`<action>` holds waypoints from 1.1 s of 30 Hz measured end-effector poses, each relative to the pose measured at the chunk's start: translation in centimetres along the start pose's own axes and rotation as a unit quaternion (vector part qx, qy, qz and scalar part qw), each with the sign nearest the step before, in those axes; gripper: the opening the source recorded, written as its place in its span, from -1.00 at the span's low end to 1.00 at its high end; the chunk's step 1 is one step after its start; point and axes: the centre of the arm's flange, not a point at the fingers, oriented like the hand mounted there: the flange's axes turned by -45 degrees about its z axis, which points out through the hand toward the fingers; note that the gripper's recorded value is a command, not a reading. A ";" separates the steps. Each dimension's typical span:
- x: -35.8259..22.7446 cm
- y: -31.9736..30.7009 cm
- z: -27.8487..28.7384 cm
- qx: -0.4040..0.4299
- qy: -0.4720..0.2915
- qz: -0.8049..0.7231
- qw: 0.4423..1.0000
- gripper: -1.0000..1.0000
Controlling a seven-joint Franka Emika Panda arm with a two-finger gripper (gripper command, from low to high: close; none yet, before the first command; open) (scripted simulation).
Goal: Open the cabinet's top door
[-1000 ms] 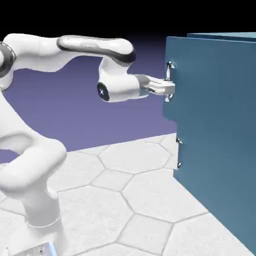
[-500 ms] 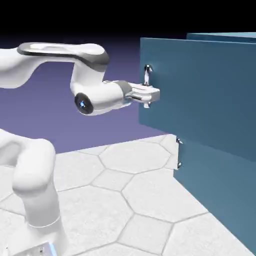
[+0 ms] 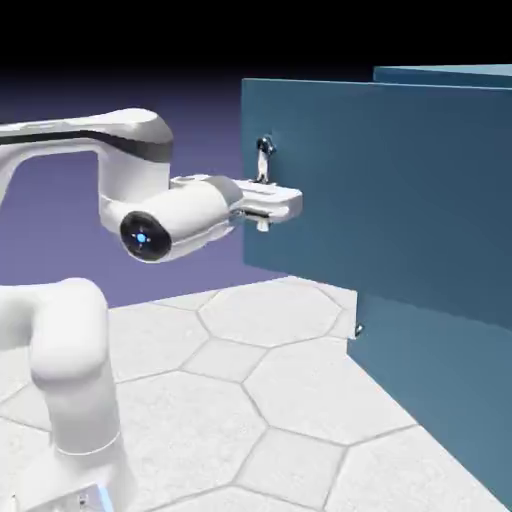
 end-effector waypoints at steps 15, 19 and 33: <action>0.0 -5.0 -11.3 -0.123 0.000 0.000 0.992 -1.00; 0.0 -7.4 -14.8 -0.164 0.000 0.000 0.986 -1.00; 0.0 -17.3 -25.1 -0.302 0.000 0.000 0.953 -1.00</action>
